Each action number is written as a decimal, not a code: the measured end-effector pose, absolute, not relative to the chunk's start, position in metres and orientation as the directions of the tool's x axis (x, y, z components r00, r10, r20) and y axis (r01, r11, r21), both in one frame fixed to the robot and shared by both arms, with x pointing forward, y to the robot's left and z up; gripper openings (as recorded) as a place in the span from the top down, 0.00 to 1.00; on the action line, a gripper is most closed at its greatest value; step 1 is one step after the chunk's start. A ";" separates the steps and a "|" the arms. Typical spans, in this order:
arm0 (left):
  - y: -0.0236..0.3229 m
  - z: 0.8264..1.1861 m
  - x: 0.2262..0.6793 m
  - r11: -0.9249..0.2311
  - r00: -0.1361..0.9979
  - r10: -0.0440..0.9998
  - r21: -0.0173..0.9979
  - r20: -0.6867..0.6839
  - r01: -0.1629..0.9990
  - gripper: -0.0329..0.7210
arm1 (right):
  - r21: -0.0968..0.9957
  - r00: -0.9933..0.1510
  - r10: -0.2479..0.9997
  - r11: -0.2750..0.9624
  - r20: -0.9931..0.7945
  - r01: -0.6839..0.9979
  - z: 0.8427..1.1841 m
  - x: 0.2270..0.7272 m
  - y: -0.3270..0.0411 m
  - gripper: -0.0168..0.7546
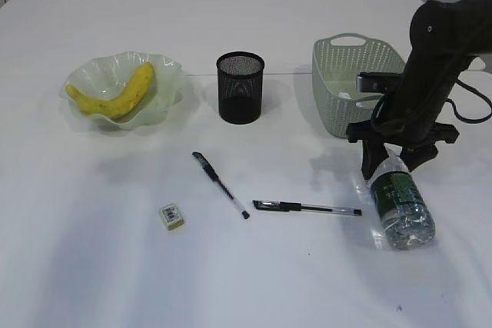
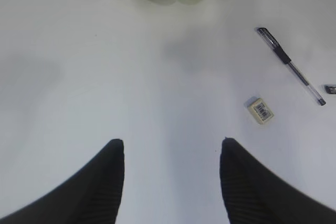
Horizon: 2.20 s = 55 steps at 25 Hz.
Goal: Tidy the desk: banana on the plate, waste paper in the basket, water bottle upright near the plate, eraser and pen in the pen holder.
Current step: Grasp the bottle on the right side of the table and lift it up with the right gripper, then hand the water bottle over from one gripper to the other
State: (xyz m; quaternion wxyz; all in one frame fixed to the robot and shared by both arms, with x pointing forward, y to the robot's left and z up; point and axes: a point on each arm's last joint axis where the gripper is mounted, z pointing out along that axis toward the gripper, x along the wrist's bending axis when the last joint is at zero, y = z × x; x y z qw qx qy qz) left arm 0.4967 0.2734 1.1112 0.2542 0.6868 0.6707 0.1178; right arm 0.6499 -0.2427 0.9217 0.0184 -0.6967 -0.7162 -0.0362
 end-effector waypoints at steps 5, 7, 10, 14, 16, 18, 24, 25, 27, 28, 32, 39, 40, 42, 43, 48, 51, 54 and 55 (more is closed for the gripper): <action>0.273 1.111 0.497 0.029 0.072 0.981 0.507 -0.179 0.861 0.41 | 0.040 -0.032 0.996 0.029 0.077 0.999 0.937 0.647 -0.243 0.45; 0.273 1.111 0.497 0.029 0.072 0.981 0.507 -0.179 0.861 0.41 | 0.047 -0.034 0.996 0.030 0.078 0.998 0.944 0.645 -0.243 0.45; 0.273 1.111 0.497 0.029 0.072 0.981 0.507 -0.179 0.861 0.41 | 0.049 -0.036 0.996 0.032 0.080 0.998 0.956 0.641 -0.244 0.45; 0.273 1.111 0.497 0.029 0.072 0.981 0.507 -0.179 0.861 0.41 | 0.053 -0.057 0.995 0.053 0.076 0.997 0.971 0.624 -0.242 0.45; 0.273 1.111 0.497 0.029 0.072 0.981 0.507 -0.179 0.861 0.41 | 0.061 -0.069 0.995 0.065 0.072 0.996 0.975 0.610 -0.241 0.45; 0.273 1.111 0.497 0.029 0.072 0.981 0.507 -0.179 0.861 0.41 | 0.067 -0.081 0.994 0.076 0.072 0.995 0.979 0.591 -0.239 0.45; 0.273 1.111 0.497 0.028 0.073 0.981 0.507 -0.178 0.861 0.41 | 0.140 -0.134 0.988 0.123 0.073 0.982 1.003 0.537 -0.232 0.45; 0.273 1.111 0.497 0.028 0.073 0.981 0.507 -0.178 0.861 0.41 | 0.162 -0.145 0.987 0.132 0.074 0.978 1.009 0.529 -0.231 0.45; 0.273 1.111 0.497 0.028 0.073 0.981 0.507 -0.178 0.861 0.41 | 0.208 -0.163 0.983 0.144 0.079 0.967 1.023 0.515 -0.229 0.45; 0.273 1.111 0.497 0.028 0.073 0.981 0.507 -0.178 0.861 0.41 | 0.237 -0.171 0.982 0.147 0.084 0.960 1.031 0.509 -0.228 0.45; 0.273 1.111 0.497 0.028 0.073 0.981 0.507 -0.178 0.861 0.41 | 0.360 -0.187 0.976 0.137 0.109 0.923 1.063 0.490 -0.228 0.45; 0.273 1.112 0.499 0.034 0.072 0.981 0.528 -0.179 0.849 0.41 | 0.446 -0.286 0.953 0.214 0.100 0.869 1.078 0.482 -0.228 0.45; 0.273 1.112 0.499 0.034 0.072 0.981 0.527 -0.179 0.849 0.41 | 0.455 -0.308 0.946 0.232 0.100 0.860 1.079 0.482 -0.227 0.45; 0.273 1.112 0.499 0.037 0.072 0.980 0.527 -0.185 0.849 0.41 | 0.487 -0.350 0.930 0.255 0.113 0.835 1.080 0.484 -0.223 0.45; 0.272 1.113 0.499 0.043 0.071 0.978 0.527 -0.194 0.849 0.41 | 0.507 -0.367 0.923 0.262 0.118 0.821 1.082 0.485 -0.221 0.45; 0.270 1.113 0.499 0.064 0.069 0.972 0.529 -0.227 0.846 0.41 | 0.610 -0.468 0.876 0.309 0.116 0.729 1.088 0.491 -0.213 0.45; 0.269 1.114 0.499 0.073 0.068 0.968 0.527 -0.242 0.846 0.41 | 0.668 -0.537 0.836 0.337 0.111 0.663 1.093 0.493 -0.208 0.45; 0.269 1.114 0.499 0.074 0.067 0.967 0.527 -0.244 0.847 0.41 | 0.728 -0.600 0.790 0.336 0.128 0.597 1.099 0.494 -0.201 0.45; 0.269 1.114 0.499 0.075 0.067 0.967 0.527 -0.246 0.847 0.41 | 0.747 -0.622 0.771 0.332 0.136 0.576 1.101 0.494 -0.198 0.45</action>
